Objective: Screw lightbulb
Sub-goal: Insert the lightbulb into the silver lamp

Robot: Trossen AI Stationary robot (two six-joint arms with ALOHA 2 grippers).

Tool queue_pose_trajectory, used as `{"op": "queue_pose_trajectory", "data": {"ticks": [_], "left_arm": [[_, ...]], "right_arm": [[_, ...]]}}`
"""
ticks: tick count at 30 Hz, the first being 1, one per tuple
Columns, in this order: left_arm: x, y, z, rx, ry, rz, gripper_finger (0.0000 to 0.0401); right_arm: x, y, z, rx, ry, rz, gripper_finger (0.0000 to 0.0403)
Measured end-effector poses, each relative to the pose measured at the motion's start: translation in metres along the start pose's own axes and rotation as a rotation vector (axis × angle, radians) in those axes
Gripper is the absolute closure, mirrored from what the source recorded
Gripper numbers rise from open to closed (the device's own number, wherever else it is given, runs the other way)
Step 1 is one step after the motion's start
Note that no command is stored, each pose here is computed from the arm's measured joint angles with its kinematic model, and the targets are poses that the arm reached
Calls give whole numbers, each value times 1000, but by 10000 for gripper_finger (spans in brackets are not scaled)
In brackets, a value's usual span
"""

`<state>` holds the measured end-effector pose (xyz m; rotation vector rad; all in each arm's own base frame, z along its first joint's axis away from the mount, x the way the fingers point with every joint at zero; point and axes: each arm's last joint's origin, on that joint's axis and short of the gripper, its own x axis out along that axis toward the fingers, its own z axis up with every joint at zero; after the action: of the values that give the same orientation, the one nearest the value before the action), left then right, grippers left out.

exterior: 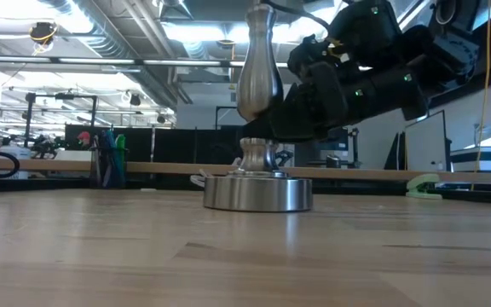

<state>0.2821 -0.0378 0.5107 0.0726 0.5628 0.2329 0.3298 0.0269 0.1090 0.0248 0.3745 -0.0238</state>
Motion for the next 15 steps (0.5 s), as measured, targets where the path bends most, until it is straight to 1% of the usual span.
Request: {"op": "queue_pose_trajectory", "data": {"ticks": [2,3,4,6,8,10,13,15], "left_arm": [[1,0,0,0,4,1,135],[1,0,0,-1,2,1,135],[-1,0,0,-2,-2,1,135],[-3,1,0,0,-8,-1,135],[-3,1,-1,4,3,0,135],[-3,1,-2,9,15,2,135],[-3,1,-2,10,14,2,135],[-3,1,-2,17,14,2,135]], "right_arm": [[0,0,0,13,-4,15,245],[0,0,1,15,-6,25,238],[-2,1,3,19,-7,34,222],[-6,1,10,37,-1,52,172],[-15,1,16,44,36,51,121],[-25,0,21,41,83,50,79],[-47,-1,47,41,70,34,37],[-62,-2,53,36,117,24,21]]}}
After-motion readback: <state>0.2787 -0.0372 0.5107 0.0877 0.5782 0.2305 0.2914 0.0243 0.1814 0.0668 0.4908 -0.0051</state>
